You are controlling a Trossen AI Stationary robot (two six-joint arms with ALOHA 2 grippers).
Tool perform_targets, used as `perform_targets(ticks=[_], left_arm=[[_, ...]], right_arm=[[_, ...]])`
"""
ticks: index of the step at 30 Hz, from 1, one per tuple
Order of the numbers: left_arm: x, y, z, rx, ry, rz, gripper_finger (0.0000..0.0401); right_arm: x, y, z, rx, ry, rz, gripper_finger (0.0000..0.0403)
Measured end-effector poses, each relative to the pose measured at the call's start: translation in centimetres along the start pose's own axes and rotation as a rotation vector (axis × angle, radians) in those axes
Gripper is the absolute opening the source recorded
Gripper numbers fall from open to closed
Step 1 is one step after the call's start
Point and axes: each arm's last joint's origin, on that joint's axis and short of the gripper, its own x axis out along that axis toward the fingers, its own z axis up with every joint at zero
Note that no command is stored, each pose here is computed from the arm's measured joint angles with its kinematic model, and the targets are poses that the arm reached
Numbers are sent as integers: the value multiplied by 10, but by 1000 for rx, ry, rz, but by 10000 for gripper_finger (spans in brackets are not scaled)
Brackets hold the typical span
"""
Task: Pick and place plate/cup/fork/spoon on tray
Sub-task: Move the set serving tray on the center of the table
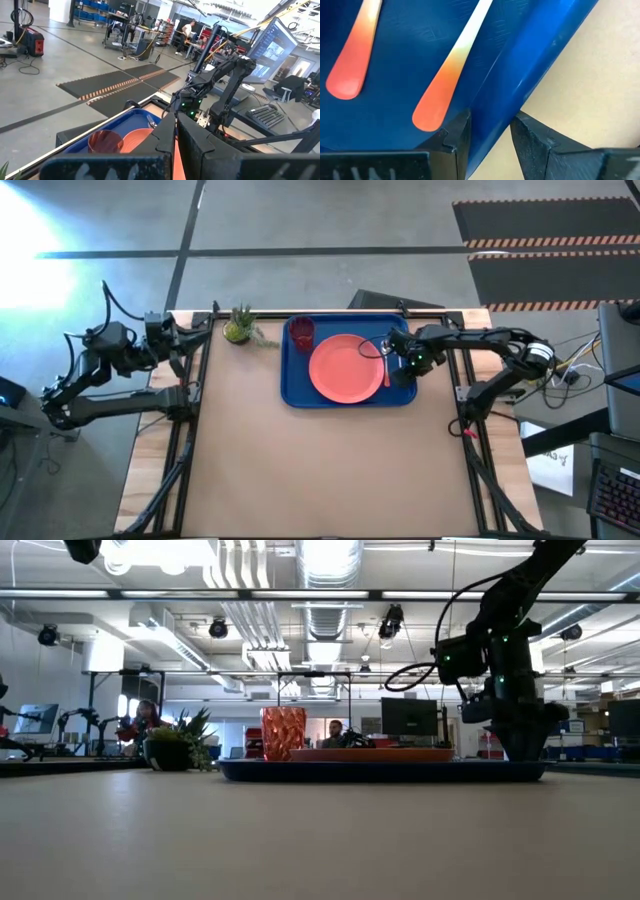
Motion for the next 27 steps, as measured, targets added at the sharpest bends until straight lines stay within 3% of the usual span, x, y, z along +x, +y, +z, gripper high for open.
perform_targets(ticks=[12, 27], left_arm=[[1, 0, -1, 2, 12, 4, 0], [2, 0, -1, 2, 13, 4, 0]], right_arm=[[-9, 0, -2, 18, -39, 46, 40], [-9, 13, -19, 48, 34, 73, 35]])
